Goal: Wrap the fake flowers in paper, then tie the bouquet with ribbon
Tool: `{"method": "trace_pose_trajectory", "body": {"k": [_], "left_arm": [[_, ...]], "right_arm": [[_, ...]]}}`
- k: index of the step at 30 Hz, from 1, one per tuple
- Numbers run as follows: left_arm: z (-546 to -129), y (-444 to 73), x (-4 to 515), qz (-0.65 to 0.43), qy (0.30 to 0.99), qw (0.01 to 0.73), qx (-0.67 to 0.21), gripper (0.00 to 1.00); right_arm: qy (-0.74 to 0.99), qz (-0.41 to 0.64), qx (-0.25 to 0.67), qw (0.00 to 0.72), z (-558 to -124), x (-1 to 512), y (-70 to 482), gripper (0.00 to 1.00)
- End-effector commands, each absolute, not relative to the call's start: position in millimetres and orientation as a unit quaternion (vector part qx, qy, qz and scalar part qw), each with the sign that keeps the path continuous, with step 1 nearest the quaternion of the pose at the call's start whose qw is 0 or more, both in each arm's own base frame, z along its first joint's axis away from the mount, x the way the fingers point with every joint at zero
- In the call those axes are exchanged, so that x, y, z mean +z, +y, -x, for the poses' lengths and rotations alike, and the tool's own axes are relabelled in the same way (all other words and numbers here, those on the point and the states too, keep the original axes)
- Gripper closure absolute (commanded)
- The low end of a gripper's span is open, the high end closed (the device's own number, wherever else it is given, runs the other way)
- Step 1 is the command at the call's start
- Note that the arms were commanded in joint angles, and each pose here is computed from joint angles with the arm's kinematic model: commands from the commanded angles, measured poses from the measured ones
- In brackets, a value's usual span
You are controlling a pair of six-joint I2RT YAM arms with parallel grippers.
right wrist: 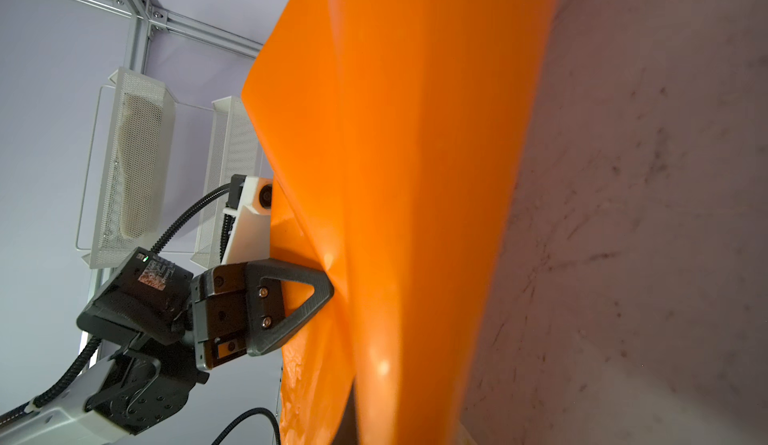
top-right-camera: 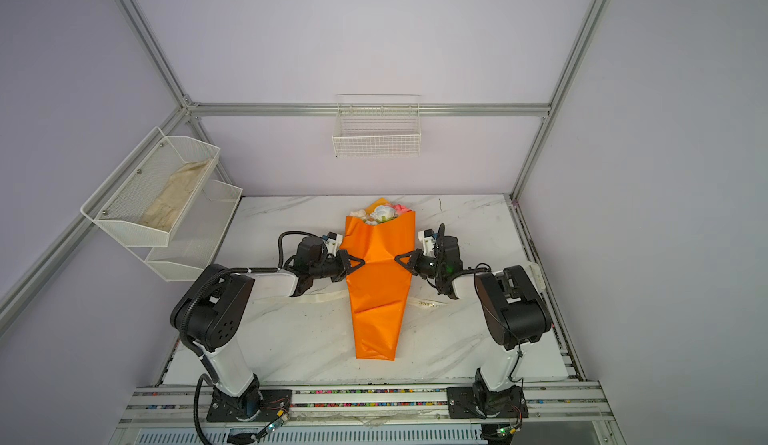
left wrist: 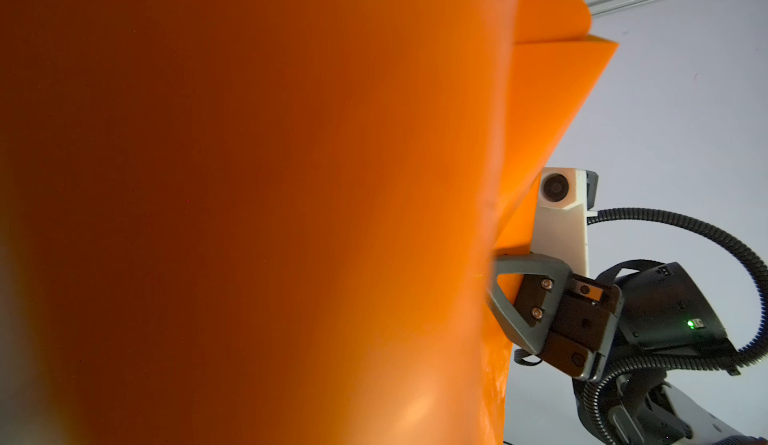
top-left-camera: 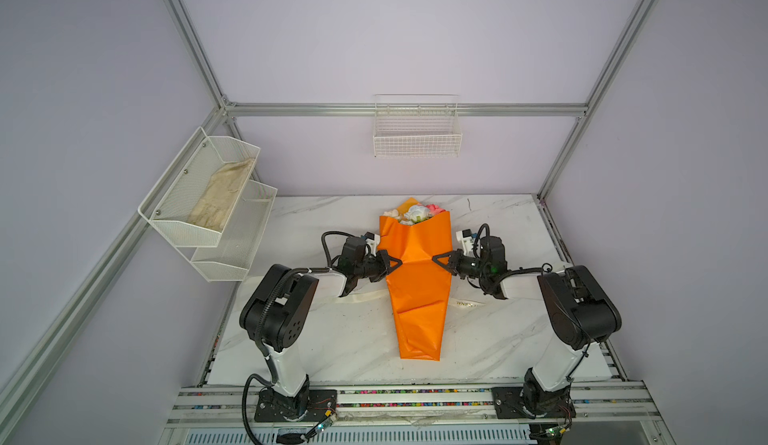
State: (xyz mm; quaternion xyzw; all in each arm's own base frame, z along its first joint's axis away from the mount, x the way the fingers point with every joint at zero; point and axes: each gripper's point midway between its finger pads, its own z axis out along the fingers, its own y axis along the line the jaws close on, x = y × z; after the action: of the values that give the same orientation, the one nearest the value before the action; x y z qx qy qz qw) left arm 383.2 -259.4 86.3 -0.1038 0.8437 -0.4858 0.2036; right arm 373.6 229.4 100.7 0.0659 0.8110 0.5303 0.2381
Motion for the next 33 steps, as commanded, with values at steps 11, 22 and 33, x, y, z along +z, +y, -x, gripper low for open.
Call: {"method": "trace_pose_trajectory", "body": {"k": [11,22,33], "left_arm": [[-385.7,-235.8,37.8,0.134,0.870,0.204,-0.428,1.00],[-397.6,-243.0,44.2,0.131,0.858,0.217,-0.447,0.99],[-405.0,-245.0,52.5,0.104,0.868,0.224,-0.430,0.97]], "right_arm": [[0.838,-0.092,0.490,0.221,-381.9,45.1,220.4,0.95],[0.841,-0.092,0.486,0.220,-391.7,39.7,222.4,0.94],[0.844,-0.103,0.474,0.229,-395.3,37.5,217.3,0.95]]}}
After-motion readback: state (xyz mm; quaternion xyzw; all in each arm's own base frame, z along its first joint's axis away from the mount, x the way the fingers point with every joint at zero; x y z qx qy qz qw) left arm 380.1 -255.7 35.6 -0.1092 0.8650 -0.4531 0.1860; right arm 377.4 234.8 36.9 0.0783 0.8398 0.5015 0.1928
